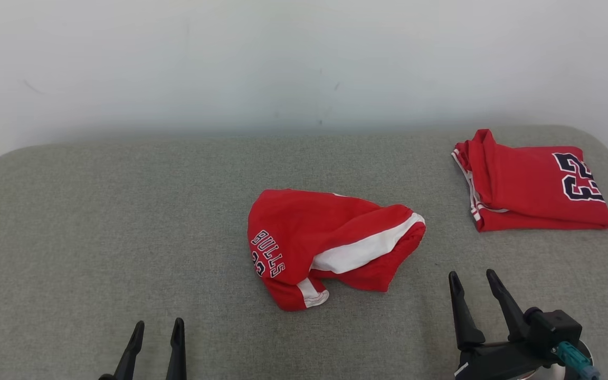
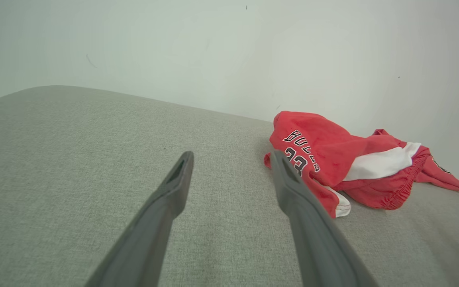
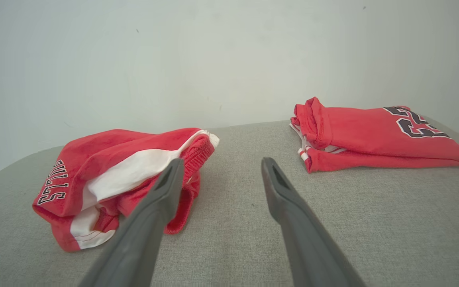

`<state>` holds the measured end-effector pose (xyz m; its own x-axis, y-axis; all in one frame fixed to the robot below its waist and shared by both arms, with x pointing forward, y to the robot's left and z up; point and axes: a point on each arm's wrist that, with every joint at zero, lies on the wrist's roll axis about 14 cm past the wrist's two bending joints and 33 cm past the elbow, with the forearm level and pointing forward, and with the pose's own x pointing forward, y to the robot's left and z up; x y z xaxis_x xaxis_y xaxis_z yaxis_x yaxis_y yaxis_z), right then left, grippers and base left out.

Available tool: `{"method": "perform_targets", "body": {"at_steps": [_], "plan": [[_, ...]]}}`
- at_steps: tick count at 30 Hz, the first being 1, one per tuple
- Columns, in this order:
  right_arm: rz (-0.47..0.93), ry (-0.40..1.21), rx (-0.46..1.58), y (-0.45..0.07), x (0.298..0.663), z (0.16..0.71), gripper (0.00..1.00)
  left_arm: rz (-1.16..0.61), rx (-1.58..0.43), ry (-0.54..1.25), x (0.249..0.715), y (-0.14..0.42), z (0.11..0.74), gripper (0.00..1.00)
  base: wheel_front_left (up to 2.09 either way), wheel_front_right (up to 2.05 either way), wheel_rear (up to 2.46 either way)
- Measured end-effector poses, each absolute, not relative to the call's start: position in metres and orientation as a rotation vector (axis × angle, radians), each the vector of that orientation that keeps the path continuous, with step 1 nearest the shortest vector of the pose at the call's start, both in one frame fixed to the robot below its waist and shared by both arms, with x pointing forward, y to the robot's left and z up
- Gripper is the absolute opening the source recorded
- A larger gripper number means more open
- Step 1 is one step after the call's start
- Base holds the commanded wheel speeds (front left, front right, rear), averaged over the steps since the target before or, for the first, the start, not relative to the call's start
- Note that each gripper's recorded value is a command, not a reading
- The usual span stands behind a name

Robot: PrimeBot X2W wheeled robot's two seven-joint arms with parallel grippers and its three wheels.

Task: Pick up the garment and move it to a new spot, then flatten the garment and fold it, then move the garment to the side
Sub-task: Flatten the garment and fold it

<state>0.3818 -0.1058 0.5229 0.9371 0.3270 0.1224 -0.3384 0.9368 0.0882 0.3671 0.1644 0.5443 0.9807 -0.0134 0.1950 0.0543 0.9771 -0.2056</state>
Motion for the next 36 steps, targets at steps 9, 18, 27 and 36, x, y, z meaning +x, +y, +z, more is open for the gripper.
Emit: {"method": "perform_targets", "body": {"at_steps": [9,18,27,36], "plan": [[0.332,-0.107,0.106,-0.106,0.379,0.525,1.0,-0.146,-0.237,-0.163,0.378,0.135,0.537,1.0,0.0,0.0,0.0],[0.278,-0.109,0.109,-0.123,0.38,0.526,1.0,-0.363,-0.204,-0.045,0.406,0.068,0.508,1.0,0.0,0.0,0.0],[0.197,-0.091,0.113,-0.147,0.378,0.517,1.0,-0.476,-0.16,0.059,0.43,0.03,0.478,1.0,0.0,0.0,0.0],[0.142,-0.057,0.115,-0.162,0.379,0.505,1.0,-0.545,-0.11,0.16,0.445,0.005,0.445,1.0,0.0,0.0,0.0]]}}
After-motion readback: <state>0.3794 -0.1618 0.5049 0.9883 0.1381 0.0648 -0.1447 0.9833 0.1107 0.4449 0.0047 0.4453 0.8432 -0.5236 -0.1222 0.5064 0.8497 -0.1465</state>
